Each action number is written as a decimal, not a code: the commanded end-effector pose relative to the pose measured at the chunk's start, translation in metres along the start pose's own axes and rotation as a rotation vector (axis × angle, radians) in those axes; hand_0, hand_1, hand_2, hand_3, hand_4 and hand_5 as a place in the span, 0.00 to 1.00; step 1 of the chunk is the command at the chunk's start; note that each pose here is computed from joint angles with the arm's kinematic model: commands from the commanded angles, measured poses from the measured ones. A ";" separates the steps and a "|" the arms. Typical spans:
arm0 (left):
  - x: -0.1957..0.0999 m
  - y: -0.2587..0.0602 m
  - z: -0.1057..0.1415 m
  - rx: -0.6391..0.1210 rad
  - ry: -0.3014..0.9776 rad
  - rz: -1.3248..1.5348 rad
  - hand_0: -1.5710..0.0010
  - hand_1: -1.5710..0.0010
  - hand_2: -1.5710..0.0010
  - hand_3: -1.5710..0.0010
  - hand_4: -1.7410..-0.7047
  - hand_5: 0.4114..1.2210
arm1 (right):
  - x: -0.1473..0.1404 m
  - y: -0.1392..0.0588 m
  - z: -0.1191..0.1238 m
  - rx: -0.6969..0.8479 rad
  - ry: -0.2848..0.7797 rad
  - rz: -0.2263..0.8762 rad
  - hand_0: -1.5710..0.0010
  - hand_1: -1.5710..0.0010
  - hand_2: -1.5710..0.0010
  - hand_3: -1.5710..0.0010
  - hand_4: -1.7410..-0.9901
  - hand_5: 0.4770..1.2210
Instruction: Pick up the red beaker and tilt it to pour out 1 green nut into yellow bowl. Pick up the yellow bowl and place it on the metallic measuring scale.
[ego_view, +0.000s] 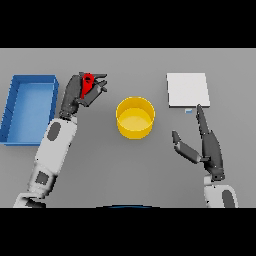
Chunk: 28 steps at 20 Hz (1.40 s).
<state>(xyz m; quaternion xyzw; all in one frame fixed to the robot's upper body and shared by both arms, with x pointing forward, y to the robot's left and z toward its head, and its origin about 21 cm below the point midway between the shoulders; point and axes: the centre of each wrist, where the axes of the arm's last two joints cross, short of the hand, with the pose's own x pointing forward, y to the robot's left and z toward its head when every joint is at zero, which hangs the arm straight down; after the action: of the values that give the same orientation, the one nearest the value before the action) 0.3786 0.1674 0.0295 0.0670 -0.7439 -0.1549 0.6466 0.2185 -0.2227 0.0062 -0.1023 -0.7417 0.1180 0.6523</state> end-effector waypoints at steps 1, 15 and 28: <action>0.006 0.001 -0.002 -0.036 0.021 -0.073 0.01 0.01 0.01 0.01 0.01 0.88 | 0.001 -0.002 0.001 -0.007 -0.011 -0.001 1.00 1.00 1.00 1.00 0.65 0.25; 0.054 -0.014 -0.012 -0.250 0.011 -0.813 0.00 0.00 0.00 0.00 0.00 0.88 | 0.006 0.002 0.002 -0.004 0.015 0.005 1.00 1.00 1.00 1.00 0.65 0.29; 0.090 -0.045 -0.034 -0.527 -0.191 -1.492 0.00 0.00 0.00 0.15 0.03 0.99 | 0.002 0.001 0.002 -0.026 0.009 -0.051 1.00 1.00 1.00 1.00 0.60 0.26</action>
<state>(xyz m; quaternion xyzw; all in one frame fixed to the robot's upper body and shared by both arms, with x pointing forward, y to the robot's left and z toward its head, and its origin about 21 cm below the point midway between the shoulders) 0.3933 0.0930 0.1042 0.3777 -0.4942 -0.7229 0.3008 0.2157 -0.2208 0.0072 -0.0925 -0.7427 0.0914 0.6568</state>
